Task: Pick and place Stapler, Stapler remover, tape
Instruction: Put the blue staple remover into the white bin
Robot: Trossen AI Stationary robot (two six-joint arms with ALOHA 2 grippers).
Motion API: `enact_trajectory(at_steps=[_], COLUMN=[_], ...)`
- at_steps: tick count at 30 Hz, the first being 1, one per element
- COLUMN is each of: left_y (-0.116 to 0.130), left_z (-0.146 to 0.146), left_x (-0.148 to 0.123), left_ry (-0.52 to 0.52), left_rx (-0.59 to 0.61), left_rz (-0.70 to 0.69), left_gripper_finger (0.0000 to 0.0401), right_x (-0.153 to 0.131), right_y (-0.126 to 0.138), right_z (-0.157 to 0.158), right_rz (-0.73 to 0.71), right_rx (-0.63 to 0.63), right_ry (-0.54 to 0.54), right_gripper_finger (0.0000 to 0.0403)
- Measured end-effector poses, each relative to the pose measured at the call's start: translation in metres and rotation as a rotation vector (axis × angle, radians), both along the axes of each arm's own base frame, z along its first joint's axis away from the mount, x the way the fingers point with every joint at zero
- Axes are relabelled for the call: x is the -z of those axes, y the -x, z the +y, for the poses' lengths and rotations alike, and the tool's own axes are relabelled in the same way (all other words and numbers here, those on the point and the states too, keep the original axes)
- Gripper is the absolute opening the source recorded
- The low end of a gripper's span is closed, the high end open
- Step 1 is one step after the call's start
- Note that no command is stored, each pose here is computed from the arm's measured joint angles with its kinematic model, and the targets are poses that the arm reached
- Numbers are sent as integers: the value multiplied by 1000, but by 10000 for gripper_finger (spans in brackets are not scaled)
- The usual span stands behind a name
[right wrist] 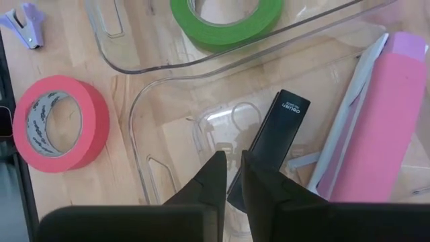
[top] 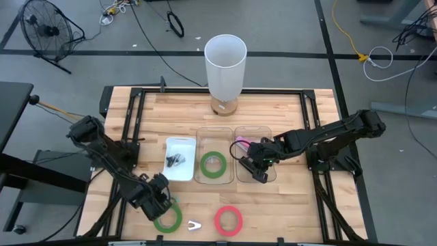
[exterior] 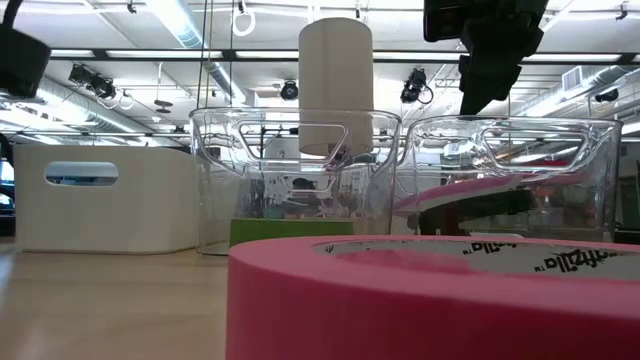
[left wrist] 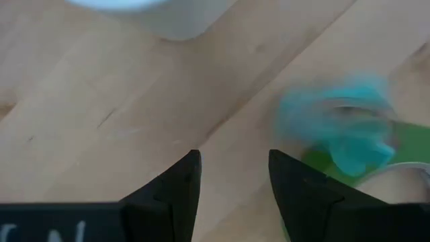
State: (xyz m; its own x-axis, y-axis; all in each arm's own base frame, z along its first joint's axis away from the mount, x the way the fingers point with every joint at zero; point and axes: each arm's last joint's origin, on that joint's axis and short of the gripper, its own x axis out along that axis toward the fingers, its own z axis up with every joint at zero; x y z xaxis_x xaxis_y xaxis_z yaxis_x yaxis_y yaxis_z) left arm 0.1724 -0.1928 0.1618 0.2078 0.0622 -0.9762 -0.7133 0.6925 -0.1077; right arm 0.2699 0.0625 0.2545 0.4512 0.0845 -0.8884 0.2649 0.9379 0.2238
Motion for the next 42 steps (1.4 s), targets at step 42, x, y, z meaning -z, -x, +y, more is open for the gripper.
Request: enact_trajectory(at_steps=[42], left_y=[-51], left_z=[10], left_x=[-13], left_ry=[-94], left_rx=[154], left_rz=[-217], left_gripper_finger=[179], right_x=[-1], right_y=[-2], right_z=[0], right_rz=[-23], right_rx=[10], right_ry=[16], right_gripper_finger=[48])
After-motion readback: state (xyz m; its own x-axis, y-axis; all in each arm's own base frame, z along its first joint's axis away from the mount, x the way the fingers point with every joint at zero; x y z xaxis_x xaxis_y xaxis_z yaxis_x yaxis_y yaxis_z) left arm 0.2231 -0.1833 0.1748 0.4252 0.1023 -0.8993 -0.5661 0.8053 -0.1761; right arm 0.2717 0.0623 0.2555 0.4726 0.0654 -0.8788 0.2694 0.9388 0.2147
